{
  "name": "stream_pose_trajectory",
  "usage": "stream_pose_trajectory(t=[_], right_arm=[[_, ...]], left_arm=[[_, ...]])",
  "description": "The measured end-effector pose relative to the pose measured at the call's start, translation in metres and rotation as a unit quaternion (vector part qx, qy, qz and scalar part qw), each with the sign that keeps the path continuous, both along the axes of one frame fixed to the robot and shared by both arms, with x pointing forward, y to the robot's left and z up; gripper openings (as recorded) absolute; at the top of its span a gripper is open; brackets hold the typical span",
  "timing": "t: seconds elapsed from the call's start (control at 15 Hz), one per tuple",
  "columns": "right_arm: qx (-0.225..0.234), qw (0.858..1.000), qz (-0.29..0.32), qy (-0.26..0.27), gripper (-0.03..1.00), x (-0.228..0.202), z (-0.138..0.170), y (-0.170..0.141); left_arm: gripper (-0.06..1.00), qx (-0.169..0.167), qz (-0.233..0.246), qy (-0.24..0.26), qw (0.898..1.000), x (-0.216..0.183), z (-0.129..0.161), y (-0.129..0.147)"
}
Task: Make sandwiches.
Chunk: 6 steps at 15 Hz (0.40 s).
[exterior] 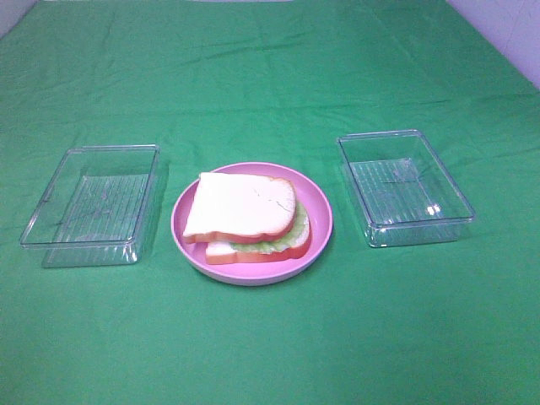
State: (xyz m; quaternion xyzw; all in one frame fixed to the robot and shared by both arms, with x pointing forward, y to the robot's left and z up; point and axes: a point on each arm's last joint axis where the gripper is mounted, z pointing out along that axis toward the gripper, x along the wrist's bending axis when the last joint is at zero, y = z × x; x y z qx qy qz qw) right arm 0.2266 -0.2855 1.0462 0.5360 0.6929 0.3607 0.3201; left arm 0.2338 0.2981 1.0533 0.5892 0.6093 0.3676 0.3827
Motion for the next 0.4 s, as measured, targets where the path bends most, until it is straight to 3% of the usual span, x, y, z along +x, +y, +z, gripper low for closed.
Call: stream_pose_trajectory(t=[0.4], right_arm=[[0.000, 1.000, 0.000, 0.000, 0.76, 0.0000, 0.0000, 0.0000]], left_arm=[[0.73, 0.000, 0.000, 0.000, 1.000, 0.0000, 0.0000, 0.0000]])
